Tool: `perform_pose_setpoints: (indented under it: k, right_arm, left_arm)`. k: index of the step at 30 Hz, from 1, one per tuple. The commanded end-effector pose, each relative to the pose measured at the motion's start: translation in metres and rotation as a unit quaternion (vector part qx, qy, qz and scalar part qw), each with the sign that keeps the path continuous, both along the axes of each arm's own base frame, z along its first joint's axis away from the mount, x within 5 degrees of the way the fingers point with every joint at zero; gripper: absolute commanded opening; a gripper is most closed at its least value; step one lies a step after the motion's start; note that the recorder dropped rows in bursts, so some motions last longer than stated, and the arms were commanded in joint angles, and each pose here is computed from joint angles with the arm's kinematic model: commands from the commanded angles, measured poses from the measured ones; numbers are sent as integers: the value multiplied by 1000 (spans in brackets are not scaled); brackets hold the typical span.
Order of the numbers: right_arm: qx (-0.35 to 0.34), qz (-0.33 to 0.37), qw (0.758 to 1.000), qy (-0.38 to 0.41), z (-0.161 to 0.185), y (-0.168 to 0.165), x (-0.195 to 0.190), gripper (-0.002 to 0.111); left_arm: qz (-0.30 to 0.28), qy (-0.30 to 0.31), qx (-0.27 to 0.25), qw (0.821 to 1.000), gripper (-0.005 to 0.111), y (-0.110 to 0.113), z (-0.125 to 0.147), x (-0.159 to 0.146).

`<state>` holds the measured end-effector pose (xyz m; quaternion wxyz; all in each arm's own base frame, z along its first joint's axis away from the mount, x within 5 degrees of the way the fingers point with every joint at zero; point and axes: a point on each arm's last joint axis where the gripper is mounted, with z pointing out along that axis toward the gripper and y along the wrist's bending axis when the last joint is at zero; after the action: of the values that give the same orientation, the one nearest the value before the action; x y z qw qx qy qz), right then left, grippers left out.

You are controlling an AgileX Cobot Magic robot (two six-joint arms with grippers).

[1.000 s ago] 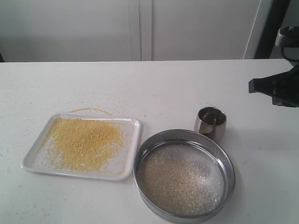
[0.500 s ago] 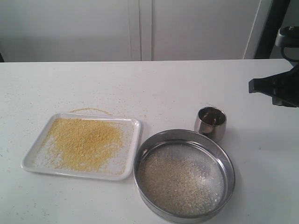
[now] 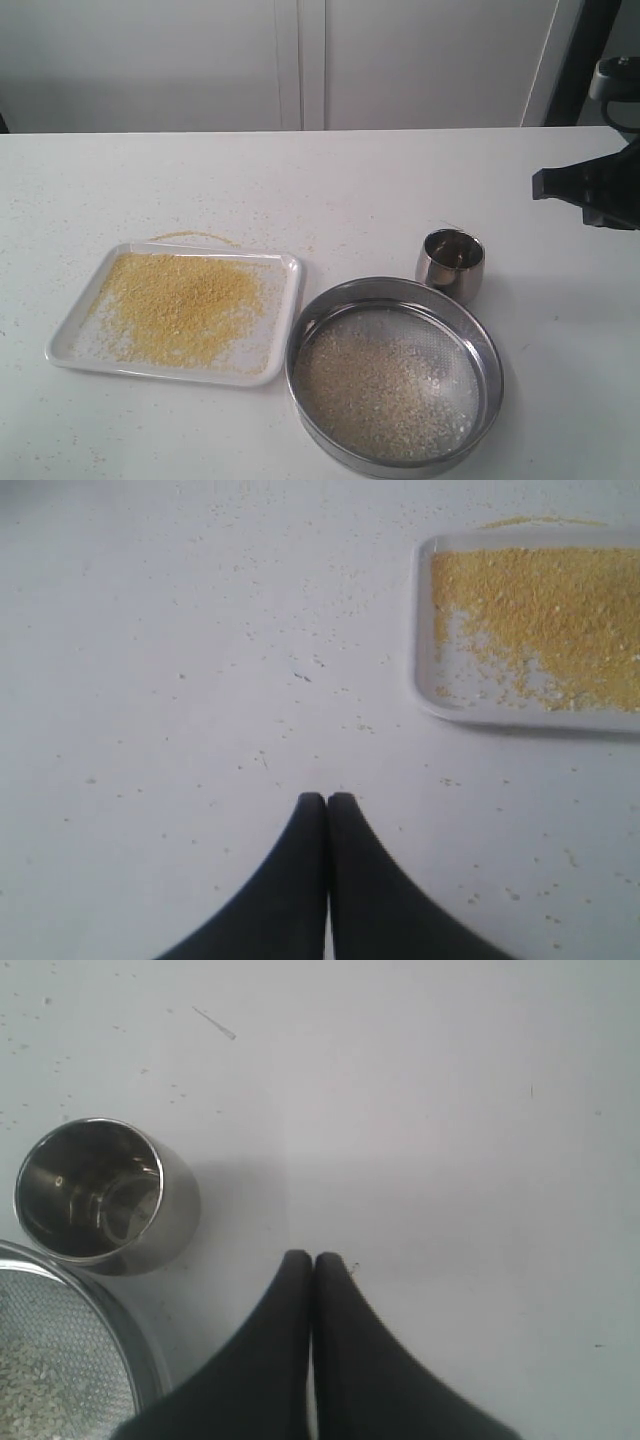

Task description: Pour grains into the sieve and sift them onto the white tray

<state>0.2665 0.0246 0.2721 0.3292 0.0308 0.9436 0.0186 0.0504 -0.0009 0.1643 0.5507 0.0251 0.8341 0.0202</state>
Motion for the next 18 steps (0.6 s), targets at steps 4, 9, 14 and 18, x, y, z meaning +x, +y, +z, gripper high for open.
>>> perform_pose_setpoints:
  k: [4, 9, 14, 18]
  right_arm:
    - [0, -1, 1000, -8, 2, -1, 1, 0]
    - [0, -1, 1000, -8, 2, -1, 1, 0]
    - [0, -1, 1000, -8, 2, -1, 1, 0]
    - [0, -1, 1000, -8, 2, -1, 1, 0]
  left_arm:
    - [4, -37, -5, 999, 0, 0, 5, 2]
    - [4, -37, -5, 999, 0, 0, 5, 2]
    - [4, -37, -5, 999, 0, 0, 5, 2]
    - [4, -37, -5, 999, 0, 0, 5, 2]
